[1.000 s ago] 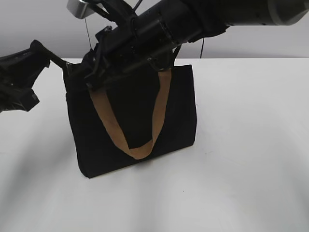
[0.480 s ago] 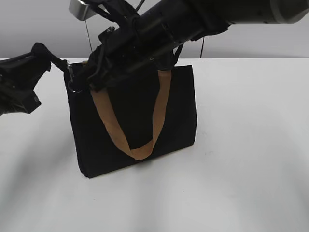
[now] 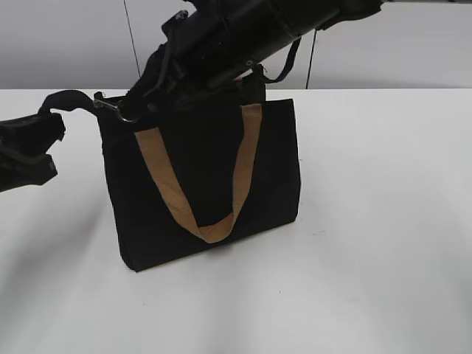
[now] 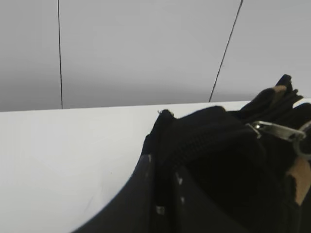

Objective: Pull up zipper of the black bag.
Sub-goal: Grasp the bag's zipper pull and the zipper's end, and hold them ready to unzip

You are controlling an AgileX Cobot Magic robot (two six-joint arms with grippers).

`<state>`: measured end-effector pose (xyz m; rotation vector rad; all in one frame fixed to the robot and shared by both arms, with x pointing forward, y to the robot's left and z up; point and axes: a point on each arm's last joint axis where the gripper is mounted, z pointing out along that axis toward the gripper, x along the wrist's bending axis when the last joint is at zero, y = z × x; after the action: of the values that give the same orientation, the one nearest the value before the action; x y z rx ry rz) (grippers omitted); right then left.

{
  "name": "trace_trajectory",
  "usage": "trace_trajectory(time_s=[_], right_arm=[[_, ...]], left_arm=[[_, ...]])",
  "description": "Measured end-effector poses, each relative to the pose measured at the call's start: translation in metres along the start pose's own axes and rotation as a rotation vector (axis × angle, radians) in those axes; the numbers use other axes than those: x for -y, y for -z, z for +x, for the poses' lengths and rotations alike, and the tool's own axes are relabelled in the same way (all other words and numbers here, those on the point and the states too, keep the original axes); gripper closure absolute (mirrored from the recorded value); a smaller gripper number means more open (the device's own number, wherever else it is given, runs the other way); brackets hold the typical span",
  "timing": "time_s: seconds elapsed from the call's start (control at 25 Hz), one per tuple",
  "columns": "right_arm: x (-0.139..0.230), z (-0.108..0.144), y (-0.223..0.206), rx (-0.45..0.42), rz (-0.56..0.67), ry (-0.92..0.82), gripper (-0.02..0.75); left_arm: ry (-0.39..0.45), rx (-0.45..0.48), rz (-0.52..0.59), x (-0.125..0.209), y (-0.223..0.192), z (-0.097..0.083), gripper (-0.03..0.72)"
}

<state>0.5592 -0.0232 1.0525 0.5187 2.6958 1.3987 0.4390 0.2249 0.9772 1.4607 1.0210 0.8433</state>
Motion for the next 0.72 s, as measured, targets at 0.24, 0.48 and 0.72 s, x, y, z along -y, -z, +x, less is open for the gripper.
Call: trace_trajectory(time_s=[0.24, 0.48, 0.72], right_arm=[[0.003, -0.011, 0.006, 0.025, -0.002, -0.049, 0.739], [0.003, -0.012, 0.005, 0.037, -0.006, -0.056, 0.739], [0.003, -0.017, 0.004, 0.078, -0.020, -0.059, 0.739]], left_arm=[[0.000, -0.012, 0.111, 0.010, 0.001, 0.002, 0.661], [0.009, -0.023, 0.153, 0.014, 0.001, 0.003, 0.662], [0.067, -0.075, 0.208, 0.019, 0.002, 0.007, 0.662]])
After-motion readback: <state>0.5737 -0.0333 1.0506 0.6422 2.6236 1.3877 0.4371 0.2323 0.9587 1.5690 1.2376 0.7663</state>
